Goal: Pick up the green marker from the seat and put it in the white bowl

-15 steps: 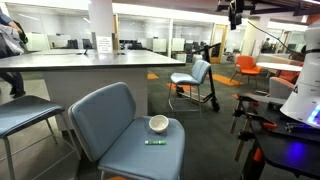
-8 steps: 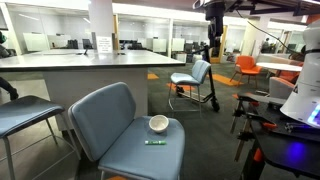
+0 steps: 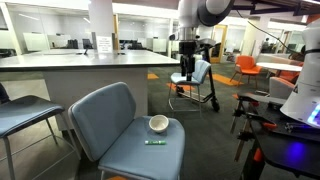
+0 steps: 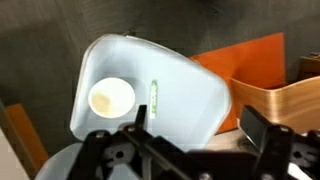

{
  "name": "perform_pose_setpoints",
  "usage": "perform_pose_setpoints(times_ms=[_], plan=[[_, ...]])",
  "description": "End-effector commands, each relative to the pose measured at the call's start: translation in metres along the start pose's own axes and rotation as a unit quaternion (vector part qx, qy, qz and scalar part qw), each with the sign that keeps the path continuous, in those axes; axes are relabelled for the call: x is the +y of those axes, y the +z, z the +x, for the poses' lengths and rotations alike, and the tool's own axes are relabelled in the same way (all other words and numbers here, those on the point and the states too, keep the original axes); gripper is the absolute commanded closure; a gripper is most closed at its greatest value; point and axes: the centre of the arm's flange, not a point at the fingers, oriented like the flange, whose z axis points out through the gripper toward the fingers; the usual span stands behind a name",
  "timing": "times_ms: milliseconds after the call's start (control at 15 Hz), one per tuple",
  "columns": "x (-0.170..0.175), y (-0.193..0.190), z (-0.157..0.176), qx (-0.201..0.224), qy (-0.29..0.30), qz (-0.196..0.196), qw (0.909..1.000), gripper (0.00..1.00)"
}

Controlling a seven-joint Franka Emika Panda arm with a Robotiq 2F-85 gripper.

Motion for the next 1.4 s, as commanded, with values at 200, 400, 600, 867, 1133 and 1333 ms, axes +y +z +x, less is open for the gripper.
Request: perform_pose_setpoints(times_ms=[200,400,600,867,1133,1333], plan=[[0.019,0.109,0.080,0.002,-0.047,0.034,0.9983,0.00],[0.013,0.155,0.104,0.002,-0.062,0.050,0.9968,0.00],[0.012,0.198,0.120,-0.002,-0.069,0.058,0.9959,0.00],[0.027,0.253,0.131,-0.006,-0.075,0.058,0.9955,0.00],[0.044,0.310,0.141,-0.009,-0.074,0.057,0.9956,0.00],[0.052,0.347,0.147,-0.010,-0.081,0.057,0.9951,0.00]])
